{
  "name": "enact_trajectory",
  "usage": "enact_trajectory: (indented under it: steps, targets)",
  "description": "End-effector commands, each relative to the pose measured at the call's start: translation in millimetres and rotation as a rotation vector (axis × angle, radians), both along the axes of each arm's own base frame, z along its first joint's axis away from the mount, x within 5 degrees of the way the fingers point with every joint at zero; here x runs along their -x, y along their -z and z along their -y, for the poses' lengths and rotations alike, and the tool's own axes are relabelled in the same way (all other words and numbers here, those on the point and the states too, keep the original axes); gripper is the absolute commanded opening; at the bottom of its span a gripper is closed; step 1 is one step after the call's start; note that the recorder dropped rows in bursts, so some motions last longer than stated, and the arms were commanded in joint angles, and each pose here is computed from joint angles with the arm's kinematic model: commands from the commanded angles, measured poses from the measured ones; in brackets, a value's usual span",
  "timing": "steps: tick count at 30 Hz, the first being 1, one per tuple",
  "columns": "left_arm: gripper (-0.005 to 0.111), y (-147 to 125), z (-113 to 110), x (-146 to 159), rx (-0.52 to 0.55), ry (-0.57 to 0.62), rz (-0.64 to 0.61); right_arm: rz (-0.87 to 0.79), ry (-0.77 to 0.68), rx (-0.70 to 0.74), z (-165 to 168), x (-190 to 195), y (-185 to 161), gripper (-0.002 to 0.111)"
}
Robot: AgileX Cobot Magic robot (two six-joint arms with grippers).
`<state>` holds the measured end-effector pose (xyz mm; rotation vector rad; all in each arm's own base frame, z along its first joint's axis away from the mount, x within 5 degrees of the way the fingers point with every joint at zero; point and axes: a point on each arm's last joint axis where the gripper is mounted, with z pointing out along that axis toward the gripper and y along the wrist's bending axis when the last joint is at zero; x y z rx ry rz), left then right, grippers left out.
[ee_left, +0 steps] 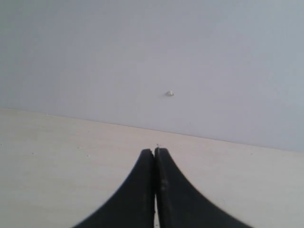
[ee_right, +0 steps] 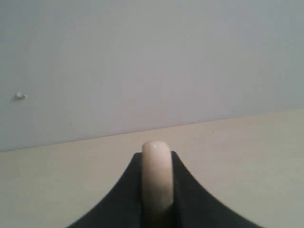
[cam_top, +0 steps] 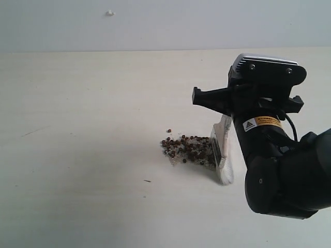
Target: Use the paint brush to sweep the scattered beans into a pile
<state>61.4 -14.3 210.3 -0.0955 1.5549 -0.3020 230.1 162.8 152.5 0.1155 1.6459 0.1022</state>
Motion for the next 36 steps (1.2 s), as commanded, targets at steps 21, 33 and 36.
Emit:
enact_trajectory:
  steps: [21,33,36]
  targets:
    - [0.000,0.9,0.5,0.3,0.000,0.005,0.001,0.128,-0.160,-0.208,-7.9,7.6,-54.3,0.000]
    - [0.000,0.9,0.7,0.3,0.000,0.007,0.001,0.063,-0.193,-0.318,-61.9,-34.6,-8.2,0.000]
    - [0.000,0.9,0.7,0.3,0.000,0.007,0.001,0.039,-0.144,-0.278,-60.8,-37.9,3.9,0.000]
